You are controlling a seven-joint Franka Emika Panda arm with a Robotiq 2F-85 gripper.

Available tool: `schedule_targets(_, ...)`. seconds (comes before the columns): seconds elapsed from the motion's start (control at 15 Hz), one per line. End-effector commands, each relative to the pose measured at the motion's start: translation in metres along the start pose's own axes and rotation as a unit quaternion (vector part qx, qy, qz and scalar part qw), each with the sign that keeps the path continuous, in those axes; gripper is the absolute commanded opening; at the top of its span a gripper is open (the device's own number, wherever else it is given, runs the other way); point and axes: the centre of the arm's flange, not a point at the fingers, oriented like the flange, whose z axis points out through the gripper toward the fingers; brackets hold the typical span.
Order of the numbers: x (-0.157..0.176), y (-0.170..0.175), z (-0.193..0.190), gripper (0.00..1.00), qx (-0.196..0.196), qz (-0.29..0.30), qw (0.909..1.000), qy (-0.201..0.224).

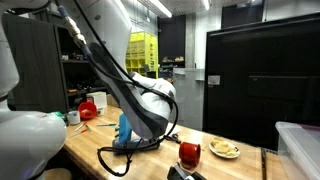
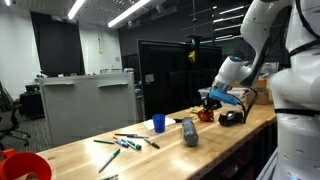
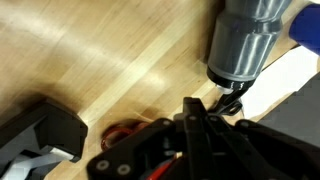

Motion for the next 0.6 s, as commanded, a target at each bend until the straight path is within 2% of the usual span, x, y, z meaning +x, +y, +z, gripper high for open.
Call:
schedule_targets(0.0,0.000,-0.042,-0.063,0.00,-0.012,-0.021,0.9997,-0.005)
schedule_targets(0.53,-0.027,-0.095,-0.043,0.00,-0.022,-0.089,0.9954,-0.027)
